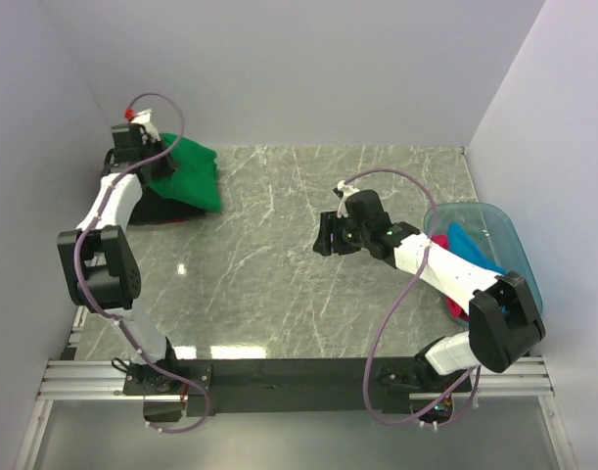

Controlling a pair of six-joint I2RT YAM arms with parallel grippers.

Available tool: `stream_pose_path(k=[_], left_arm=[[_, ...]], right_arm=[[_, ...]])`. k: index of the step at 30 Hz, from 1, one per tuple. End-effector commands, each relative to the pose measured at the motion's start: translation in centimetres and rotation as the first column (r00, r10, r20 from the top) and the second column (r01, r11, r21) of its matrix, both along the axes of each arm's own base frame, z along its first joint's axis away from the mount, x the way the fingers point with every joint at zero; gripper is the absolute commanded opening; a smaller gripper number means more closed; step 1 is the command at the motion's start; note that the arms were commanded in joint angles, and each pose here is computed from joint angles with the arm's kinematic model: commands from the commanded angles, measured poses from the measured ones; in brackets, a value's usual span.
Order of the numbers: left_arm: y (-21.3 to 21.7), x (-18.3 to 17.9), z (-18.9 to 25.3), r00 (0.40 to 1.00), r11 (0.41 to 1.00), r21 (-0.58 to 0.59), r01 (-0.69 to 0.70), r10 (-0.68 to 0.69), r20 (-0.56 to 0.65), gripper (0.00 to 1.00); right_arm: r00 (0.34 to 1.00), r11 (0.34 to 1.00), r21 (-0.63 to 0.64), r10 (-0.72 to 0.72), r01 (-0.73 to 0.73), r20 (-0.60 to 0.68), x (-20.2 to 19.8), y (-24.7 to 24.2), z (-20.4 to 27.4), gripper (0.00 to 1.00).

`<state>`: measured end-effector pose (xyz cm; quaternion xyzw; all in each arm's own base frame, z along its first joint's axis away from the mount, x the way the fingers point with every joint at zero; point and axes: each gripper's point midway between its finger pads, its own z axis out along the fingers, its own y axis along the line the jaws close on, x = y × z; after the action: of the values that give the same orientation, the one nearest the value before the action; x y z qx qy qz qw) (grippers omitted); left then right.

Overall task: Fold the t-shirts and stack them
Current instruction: Neatly place the folded tshirt to the corner

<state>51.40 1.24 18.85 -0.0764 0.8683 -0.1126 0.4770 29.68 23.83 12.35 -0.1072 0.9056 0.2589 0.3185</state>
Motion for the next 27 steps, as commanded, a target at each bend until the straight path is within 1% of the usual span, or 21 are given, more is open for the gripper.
stream_pose_path(k=[1,2,8,12,15,18,22,23,24,27], left_arm=[[1.5,0.8,6.1,0.983,1.000,-0.028,0.012,-0.007,0.183,0.00],[2.6,0.7,5.9,0.982,0.999,-0.033,-0.009,0.015,0.188,0.00],[5.7,0.5,4.8,0.975,0.994,-0.053,-0.093,0.102,0.195,0.00],[8.2,0.4,3.7,0.961,0.979,-0.026,-0.200,0.202,0.188,0.00],[9.8,0.3,2.5,0.951,0.967,-0.014,-0.256,0.254,0.174,0.00],[11.8,0.6,2.6,0.928,0.949,-0.012,-0.315,0.310,0.205,0.00],[14.7,0.9,1.2,0.886,0.905,0.011,-0.426,0.415,0.209,0.00],[14.8,1.1,0.9,0.886,0.904,0.010,-0.427,0.416,0.206,0.00],[15.4,1.2,0.5,0.876,0.892,0.024,-0.452,0.438,0.203,0.01],[15.8,1.4,-2.3,0.870,0.876,0.024,-0.482,0.475,0.134,0.01]], right_arm=[[0.999,0.999,0.028,0.016,-0.017,0.044,0.5,0.2,1.0,0.64],[0.999,0.999,0.030,0.019,-0.020,0.041,0.5,0.3,0.9,0.63],[0.999,0.999,0.032,0.025,-0.026,0.034,0.3,0.3,0.6,0.64],[0.999,0.999,0.025,0.027,-0.028,0.032,0.3,0.2,0.4,0.64],[0.999,0.999,0.026,0.028,-0.029,0.032,0.3,0.3,0.3,0.64],[0.999,0.999,0.023,0.031,-0.032,0.027,0.2,0.3,0.1,0.64],[0.999,0.999,0.019,0.032,-0.033,0.019,0.2,0.3,-0.3,0.64],[0.999,0.999,0.018,0.035,-0.035,0.018,0.2,0.3,-0.3,0.64],[0.999,0.999,0.015,0.035,-0.035,0.018,0.2,0.3,-0.3,0.64],[0.999,1.000,0.008,0.029,-0.029,0.015,0.3,0.2,-0.4,0.64]])
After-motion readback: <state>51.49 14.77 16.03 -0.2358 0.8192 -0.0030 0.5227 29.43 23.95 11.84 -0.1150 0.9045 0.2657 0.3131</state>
